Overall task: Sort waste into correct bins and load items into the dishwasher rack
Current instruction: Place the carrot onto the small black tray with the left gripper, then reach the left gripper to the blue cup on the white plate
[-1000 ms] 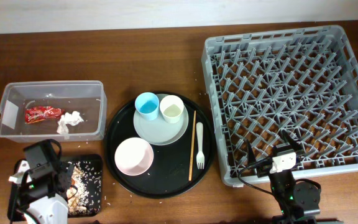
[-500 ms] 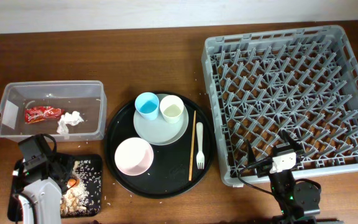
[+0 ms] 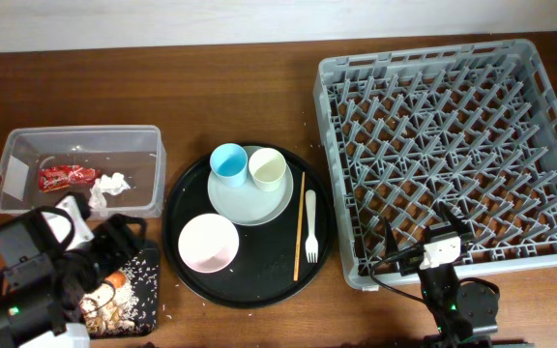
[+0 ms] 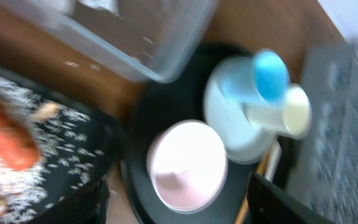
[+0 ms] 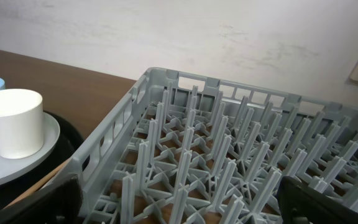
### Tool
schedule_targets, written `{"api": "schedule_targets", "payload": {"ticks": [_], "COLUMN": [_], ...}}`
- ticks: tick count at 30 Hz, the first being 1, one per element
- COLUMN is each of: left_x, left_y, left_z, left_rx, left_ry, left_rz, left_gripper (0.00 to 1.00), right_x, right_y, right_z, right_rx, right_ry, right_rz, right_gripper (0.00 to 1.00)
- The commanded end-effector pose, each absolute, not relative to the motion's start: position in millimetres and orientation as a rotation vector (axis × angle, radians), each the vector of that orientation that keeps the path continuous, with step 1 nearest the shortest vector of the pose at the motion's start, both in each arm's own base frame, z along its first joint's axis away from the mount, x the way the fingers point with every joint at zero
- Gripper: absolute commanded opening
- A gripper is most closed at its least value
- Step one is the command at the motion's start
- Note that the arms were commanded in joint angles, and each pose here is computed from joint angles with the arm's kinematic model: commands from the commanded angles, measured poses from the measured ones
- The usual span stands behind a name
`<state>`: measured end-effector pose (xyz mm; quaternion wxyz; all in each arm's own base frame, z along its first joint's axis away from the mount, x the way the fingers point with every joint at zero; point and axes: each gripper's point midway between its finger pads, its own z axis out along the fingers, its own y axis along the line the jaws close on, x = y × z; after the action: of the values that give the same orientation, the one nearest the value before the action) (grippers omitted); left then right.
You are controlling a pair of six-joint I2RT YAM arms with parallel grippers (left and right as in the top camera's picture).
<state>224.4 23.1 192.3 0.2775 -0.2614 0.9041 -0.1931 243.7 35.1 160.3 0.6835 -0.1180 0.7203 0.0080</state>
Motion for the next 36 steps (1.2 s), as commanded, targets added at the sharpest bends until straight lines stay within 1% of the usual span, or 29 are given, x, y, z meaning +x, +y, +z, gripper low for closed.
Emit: {"api": "schedule_targets", "payload": {"ticks": [1,5,8,10,18,21,24,27,31,36], "left_x": [223.4,223.7,222.9,221.5,227.0,236.5,247.3,251.4,249.4,246.6], "left_y": [-15.3,-44.7,-67.5,-77.1,-111.4,-112.5,-123.0,-134.9,-157.6,-163.7], "left_z": [204.9,207.7,210.9,208.4,169.9,144.7,131.1,125.4,123.4,120.1], "left_rx": [-0.41,-0.233,-0.093,-0.061,0.125,0.076,0.095,0.068,0.186,0.158], "left_ry": [2.445,2.468,2.47,2.494,2.718,2.82,2.842,2.852,2.834,2.83], "left_rz": [-0.638,-0.688,-0.722,-0.721,-0.649,-0.54,-0.526,-0.546,-0.554,-0.436], "left_gripper": [0.7,0.7,0.66,0.65,0.65,0.65,0.66,0.66,0.66,0.67], "right_x": [243.9,243.9,243.9,243.9,243.9,243.9,243.9,243.9,243.9,243.9], "right_y": [33.2,33.2,33.2,33.2,33.2,33.2,33.2,33.2,33.2,33.2], "right_z": [157.9,157.9,157.9,157.9,157.9,157.9,157.9,157.9,157.9,157.9], "right_rx": [-0.255,-0.255,-0.255,-0.255,-0.255,-0.255,-0.255,-0.255,-0.255,-0.255], "right_ry": [1.62,1.62,1.62,1.62,1.62,1.62,1.62,1.62,1.62,1.62], "right_rz": [0.015,0.015,0.015,0.015,0.015,0.015,0.015,0.015,0.015,0.015], "right_gripper": [0.99,0.99,0.99,0.99,0.99,0.99,0.99,0.99,0.99,0.99]}}
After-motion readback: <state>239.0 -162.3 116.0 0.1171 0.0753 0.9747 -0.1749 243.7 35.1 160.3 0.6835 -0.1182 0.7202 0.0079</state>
